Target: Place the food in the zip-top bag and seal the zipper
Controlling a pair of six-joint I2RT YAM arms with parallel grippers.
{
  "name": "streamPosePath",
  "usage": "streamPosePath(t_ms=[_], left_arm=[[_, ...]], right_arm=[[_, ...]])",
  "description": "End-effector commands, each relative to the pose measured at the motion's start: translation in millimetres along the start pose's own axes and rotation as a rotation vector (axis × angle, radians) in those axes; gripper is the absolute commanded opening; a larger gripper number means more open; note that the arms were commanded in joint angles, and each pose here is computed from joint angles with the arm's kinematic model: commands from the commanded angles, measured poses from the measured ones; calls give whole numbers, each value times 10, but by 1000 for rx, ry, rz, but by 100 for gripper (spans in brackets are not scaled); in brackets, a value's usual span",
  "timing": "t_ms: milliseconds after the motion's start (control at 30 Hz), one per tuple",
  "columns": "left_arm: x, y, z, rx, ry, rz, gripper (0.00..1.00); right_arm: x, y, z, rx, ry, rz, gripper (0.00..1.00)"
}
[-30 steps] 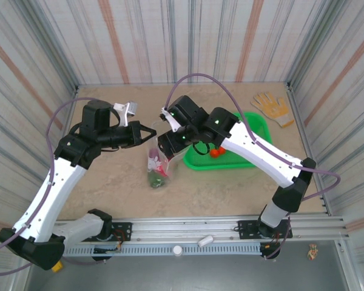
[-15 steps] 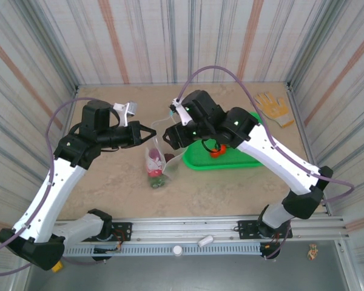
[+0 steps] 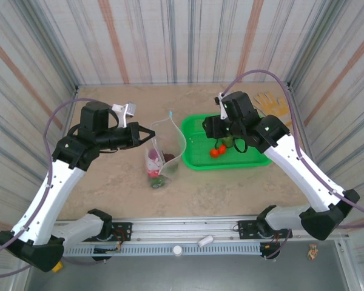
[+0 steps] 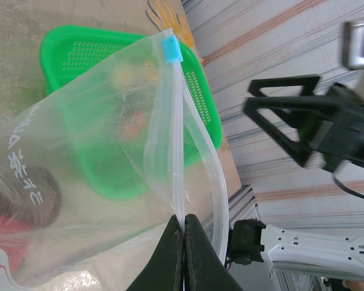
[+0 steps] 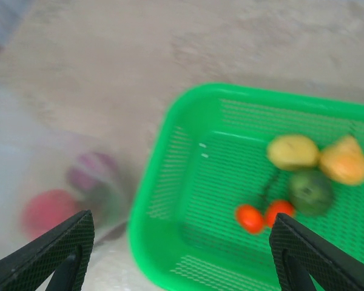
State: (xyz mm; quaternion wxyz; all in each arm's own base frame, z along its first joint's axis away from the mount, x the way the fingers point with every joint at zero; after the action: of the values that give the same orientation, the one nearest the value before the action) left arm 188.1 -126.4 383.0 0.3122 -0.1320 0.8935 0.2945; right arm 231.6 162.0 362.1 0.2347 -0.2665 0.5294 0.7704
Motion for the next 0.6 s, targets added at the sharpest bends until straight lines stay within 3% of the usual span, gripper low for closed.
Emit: streamPosePath(t_ms=[0, 233, 567], left_arm=[[4, 84, -55, 10, -45, -24, 0], [23, 54, -32, 16, -50, -13, 0], [41, -25, 9, 42, -44, 11, 0]], right_arm=[[104, -237, -218, 117, -39, 27, 79], [290, -767, -549, 321, -25, 132, 82], [329, -1411, -858, 369, -110, 237, 83]])
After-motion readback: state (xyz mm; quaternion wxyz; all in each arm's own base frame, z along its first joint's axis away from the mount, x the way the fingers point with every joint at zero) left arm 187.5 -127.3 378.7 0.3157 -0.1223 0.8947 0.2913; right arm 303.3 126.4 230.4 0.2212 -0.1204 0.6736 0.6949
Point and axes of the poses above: each hand's point on the last joint's axis, 136 mm out from that joint toward the fingers, its own y axis back along the fingers, its own z axis along the line the jaws close on, x = y × z, the point moved 10 cm from there along y, back along the fingers, and after that the axes turned 10 degrees about -y, right-handed, at the moved point
